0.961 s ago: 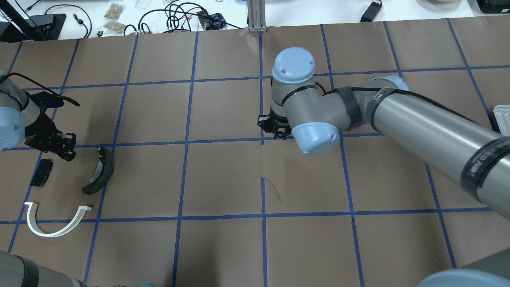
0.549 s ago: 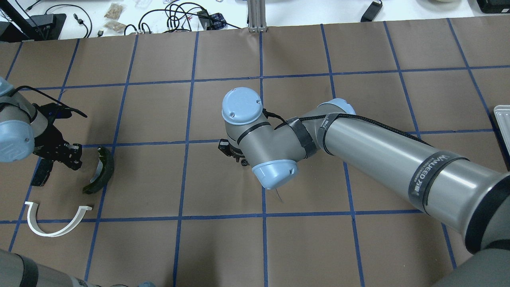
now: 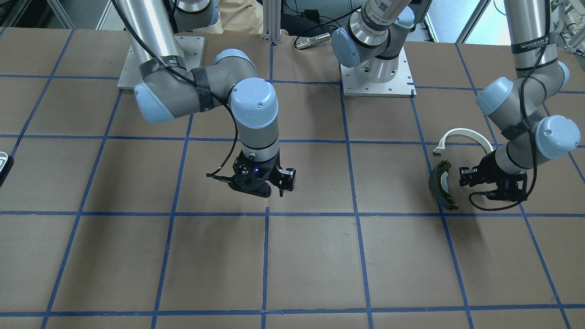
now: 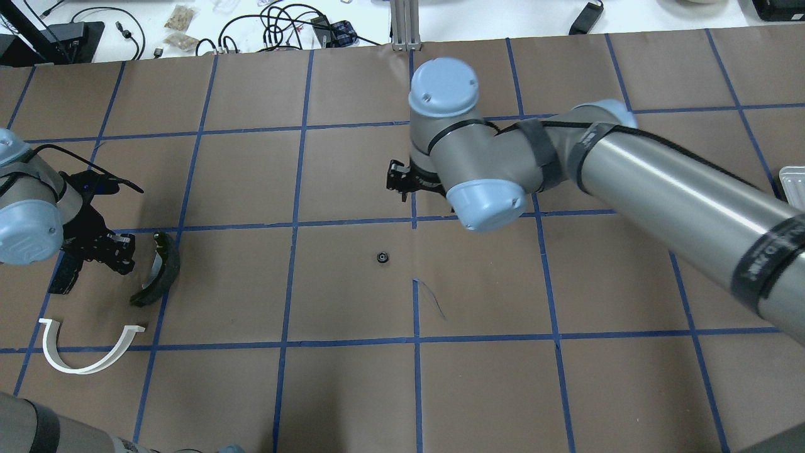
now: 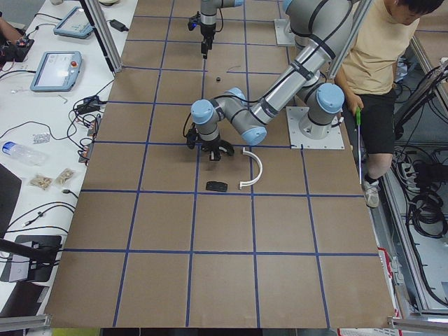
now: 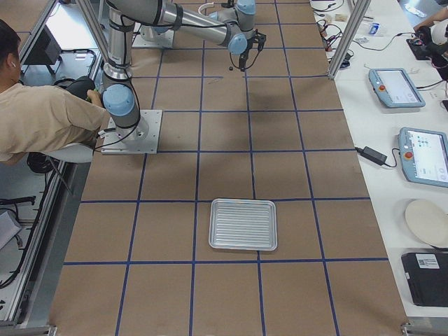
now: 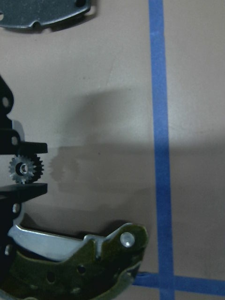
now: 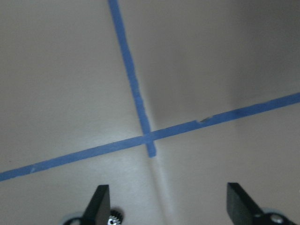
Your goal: Place bearing gear from tray to pile
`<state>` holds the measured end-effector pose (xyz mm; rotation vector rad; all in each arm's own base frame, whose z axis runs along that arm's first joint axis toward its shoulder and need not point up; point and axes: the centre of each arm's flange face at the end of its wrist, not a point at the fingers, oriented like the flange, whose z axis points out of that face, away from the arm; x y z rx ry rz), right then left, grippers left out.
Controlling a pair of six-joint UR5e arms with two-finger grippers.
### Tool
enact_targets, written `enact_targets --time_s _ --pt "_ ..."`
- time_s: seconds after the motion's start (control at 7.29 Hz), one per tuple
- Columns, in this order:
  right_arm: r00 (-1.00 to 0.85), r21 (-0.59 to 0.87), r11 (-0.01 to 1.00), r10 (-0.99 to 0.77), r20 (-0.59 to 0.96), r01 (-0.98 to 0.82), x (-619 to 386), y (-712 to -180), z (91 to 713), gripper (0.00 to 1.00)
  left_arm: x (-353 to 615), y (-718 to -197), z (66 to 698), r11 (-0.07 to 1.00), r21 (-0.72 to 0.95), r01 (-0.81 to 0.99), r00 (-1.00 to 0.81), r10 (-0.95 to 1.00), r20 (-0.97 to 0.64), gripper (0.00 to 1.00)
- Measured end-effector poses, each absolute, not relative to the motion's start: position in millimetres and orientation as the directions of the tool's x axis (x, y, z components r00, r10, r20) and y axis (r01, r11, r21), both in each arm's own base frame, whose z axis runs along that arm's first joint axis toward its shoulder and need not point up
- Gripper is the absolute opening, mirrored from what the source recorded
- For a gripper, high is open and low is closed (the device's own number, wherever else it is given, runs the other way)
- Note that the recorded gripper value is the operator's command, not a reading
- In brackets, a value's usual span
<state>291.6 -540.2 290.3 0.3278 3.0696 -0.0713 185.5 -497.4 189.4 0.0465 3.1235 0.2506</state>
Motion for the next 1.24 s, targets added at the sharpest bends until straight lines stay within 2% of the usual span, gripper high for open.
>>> enact_targets --time_s 0.27,0.69,0.96,1.24 --pt "-0.99 -0.006 0.991 0.132 -0.049 0.133 207.6 -548.0 363.2 1.0 187.3 -505.6 202.2 0.989 0.142 0.029 -0.999 0.032 -0.021 1.0" --pt "-0.997 -0.001 0.997 0.073 -0.033 0.073 161.1 -494.3 476.5 1.0 170.7 -554.4 283.1 0.989 0.135 0.063 -0.998 0.066 -0.018 1.0" --pt "-0.997 -0.034 0.997 0.064 -0.035 0.066 161.2 -464.7 506.0 1.0 79.2 -594.3 341.3 0.989 0.138 0.044 -0.999 0.047 -0.019 1.0" --pt "-0.998 -0.045 0.997 0.057 -0.003 0.057 158.1 -483.9 510.0 1.0 -40.7 -604.0 357.8 0.992 0.125 0.032 -0.999 0.032 0.004 1.0"
